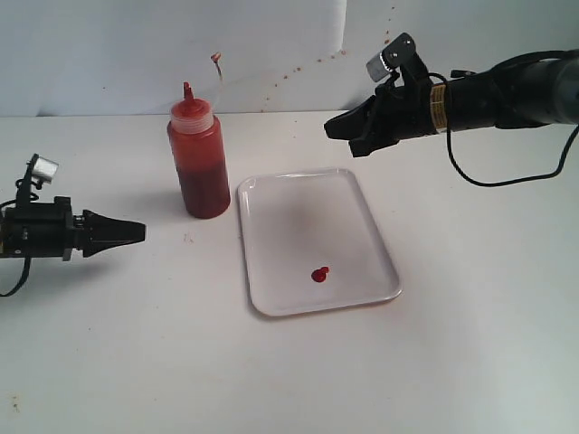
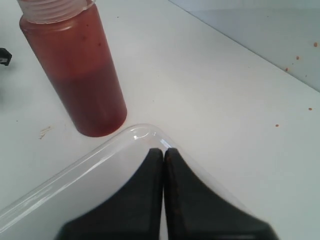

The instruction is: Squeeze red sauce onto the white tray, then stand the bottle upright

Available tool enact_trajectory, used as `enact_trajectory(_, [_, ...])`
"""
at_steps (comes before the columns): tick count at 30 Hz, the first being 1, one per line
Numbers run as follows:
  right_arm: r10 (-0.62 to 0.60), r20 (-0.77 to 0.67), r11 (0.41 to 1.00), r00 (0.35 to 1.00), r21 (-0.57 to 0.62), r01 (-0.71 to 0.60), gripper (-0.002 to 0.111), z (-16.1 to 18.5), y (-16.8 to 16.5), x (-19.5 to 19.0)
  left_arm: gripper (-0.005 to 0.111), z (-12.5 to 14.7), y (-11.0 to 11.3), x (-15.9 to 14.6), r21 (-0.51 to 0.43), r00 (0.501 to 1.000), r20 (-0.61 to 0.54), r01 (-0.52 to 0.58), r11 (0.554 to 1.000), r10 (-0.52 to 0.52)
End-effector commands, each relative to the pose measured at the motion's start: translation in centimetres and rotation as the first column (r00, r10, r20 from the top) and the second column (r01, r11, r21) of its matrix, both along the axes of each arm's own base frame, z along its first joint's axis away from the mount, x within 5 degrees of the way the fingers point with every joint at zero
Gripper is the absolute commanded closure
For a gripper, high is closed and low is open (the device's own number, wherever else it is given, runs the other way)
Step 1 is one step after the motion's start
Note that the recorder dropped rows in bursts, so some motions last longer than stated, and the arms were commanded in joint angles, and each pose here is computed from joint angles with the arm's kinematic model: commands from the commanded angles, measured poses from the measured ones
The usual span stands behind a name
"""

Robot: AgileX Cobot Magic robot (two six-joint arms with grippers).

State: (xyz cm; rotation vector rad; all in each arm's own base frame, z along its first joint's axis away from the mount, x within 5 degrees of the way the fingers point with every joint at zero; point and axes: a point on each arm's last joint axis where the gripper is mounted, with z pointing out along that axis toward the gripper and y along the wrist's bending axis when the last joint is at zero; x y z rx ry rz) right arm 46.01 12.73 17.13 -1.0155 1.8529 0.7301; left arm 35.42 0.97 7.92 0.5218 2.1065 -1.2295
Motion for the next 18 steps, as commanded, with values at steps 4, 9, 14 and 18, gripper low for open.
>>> enact_trajectory(4, [-0.008,0.008,1.0,1.0,0.005,0.008,0.108,0.3,0.0,0.1,0.107,0.5,-0.7,-0.3,-0.004,0.999,0.007,0.038,0.999,-0.038])
enact_trajectory(9, [-0.008,0.008,1.0,1.0,0.005,0.008,0.108,0.3,0.0,0.1,0.107,1.1,-0.8,-0.7,-0.006,0.998,0.054,0.021,1.0,-0.021])
enact_trajectory(14, [-0.009,0.008,1.0,1.0,0.006,0.009,0.108,0.3,0.0,0.1,0.107,5.0,-1.0,-2.1,0.001,0.981,0.192,-0.03,1.0,0.029])
enact_trajectory(18, [-0.01,0.006,1.0,1.0,0.007,0.01,0.108,0.3,0.0,0.1,0.107,9.8,-1.6,-4.5,0.012,0.934,0.351,-0.07,0.997,0.061])
